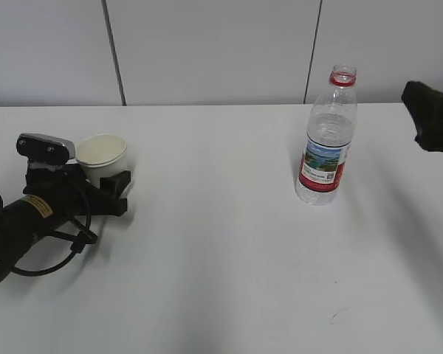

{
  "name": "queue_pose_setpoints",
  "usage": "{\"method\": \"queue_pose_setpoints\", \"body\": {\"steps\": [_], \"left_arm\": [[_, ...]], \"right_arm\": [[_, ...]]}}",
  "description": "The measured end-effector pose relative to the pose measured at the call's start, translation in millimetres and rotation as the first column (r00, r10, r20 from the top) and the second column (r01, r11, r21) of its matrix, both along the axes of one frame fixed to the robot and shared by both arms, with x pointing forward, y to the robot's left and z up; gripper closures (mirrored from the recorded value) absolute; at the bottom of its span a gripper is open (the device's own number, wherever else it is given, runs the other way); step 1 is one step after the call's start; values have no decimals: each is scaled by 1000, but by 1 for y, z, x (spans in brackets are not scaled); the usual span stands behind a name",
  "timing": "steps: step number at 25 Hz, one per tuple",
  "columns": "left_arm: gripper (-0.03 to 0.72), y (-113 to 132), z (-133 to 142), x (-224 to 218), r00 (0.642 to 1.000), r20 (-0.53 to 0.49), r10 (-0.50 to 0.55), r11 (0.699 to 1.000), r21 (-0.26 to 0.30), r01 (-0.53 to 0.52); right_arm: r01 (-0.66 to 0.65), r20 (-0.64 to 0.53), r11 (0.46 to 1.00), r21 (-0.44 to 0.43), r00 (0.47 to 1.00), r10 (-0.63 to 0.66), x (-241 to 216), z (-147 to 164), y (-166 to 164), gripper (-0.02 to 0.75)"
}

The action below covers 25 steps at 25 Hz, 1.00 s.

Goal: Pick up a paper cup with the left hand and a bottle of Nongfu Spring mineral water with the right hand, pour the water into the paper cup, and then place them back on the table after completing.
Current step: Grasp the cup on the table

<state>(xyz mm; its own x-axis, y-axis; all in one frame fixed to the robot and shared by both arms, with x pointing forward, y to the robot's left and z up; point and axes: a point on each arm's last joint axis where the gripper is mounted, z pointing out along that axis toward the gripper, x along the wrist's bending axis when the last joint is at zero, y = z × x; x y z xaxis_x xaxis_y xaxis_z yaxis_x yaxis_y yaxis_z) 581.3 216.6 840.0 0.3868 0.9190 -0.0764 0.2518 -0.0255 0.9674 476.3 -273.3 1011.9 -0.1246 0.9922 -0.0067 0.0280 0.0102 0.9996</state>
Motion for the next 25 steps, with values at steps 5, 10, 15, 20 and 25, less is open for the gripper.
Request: {"method": "queue_pose_setpoints", "body": {"steps": [5,10,15,20,25], "left_arm": [[278,0,0,0,1000,0,-1,1000,-2,1],[282,0,0,0,1000,1,-1,1000,-2,1],[283,0,0,0,1000,1,-1,1000,-2,1],[284,0,0,0,1000,1,-1,1000,-2,1],[284,0,0,0,1000,0,-1,1000,-3,1]], "right_arm": [[-67,-46,997,-38,997,66,11,-23,7,153],[-132,-72,990,-42,989,128,22,-48,14,153],[-167,-45,986,-25,985,165,30,-67,18,152],[-169,-106,985,-17,980,167,34,-87,18,152],[-105,-107,994,6,989,105,36,-88,13,147]]}}
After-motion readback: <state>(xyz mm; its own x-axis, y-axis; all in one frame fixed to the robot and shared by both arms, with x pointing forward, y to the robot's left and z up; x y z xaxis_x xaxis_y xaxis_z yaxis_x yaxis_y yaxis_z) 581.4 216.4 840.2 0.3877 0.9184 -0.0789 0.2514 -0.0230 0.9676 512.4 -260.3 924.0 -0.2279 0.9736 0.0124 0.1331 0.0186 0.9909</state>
